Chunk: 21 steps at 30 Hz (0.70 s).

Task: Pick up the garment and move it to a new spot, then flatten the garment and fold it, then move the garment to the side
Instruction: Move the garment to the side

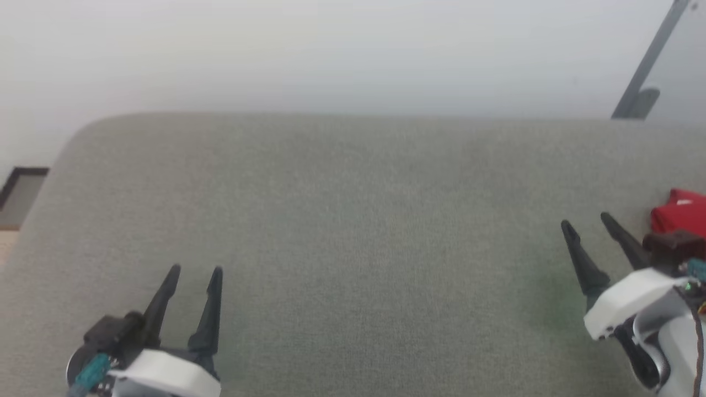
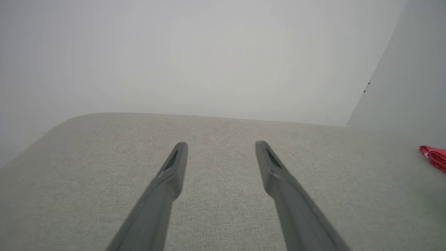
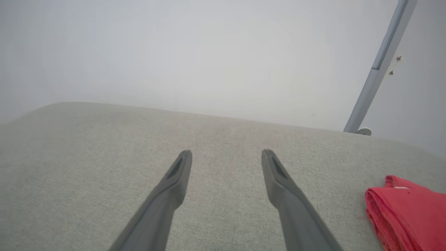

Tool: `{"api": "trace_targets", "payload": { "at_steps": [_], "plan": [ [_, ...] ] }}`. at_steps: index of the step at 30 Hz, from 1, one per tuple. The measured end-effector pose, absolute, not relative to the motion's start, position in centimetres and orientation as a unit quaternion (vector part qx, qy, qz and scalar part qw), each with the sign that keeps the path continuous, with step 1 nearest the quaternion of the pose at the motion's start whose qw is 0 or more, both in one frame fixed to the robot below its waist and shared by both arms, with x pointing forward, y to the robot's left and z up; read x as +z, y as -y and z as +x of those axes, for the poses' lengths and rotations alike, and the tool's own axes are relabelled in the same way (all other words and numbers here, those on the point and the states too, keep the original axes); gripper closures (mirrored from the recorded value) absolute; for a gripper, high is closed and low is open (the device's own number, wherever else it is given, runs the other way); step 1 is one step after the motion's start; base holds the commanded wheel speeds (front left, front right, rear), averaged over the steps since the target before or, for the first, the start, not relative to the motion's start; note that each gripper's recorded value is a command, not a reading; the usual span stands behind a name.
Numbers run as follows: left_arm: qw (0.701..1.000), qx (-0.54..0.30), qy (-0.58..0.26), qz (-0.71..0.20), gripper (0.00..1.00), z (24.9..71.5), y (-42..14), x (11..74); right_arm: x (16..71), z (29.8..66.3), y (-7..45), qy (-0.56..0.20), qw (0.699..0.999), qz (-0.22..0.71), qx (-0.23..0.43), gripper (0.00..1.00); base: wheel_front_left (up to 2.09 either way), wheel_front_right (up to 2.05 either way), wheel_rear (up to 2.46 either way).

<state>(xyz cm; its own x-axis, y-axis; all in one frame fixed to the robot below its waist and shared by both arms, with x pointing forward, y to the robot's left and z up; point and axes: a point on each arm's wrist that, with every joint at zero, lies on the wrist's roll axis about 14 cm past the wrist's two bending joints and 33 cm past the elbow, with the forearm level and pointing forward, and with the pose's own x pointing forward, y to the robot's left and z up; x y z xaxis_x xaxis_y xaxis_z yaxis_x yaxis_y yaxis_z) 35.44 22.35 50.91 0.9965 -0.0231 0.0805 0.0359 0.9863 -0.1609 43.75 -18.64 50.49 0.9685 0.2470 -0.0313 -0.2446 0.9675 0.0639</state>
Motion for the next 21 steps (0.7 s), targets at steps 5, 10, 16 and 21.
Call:
{"api": "trace_targets", "payload": {
  "at_steps": [5, 10, 16, 21],
  "plan": [
    [0.995, -0.001, 0.053, -0.084, 0.0, 33.7, -23.0, 51.5, 52.0, 42.2, 18.4, 0.012, 0.991, 0.044, 0.123, 0.0, 0.0, 0.0, 0.0],
    [0.995, 0.007, 0.055, -0.085, 0.0, 32.4, -23.4, 51.5, 52.8, 40.5, 18.6, 0.034, 0.991, 0.054, 0.115, 0.0, 0.0, 0.0, 0.0],
    [0.994, 0.02, 0.061, -0.089, 0.0, 31.0, -23.9, 51.5, 53.5, 38.6, 19.7, 0.056, 0.992, 0.063, 0.091, 0.0, 0.0, 0.0, 0.0],
    [0.994, 0.024, 0.06, -0.091, 0.0, 29.9, -23.8, 51.4, 53.3, 36.9, 21.1, 0.053, 0.994, 0.065, 0.069, 0.0, 0.0, 0.0, 0.0]
  ]
}}
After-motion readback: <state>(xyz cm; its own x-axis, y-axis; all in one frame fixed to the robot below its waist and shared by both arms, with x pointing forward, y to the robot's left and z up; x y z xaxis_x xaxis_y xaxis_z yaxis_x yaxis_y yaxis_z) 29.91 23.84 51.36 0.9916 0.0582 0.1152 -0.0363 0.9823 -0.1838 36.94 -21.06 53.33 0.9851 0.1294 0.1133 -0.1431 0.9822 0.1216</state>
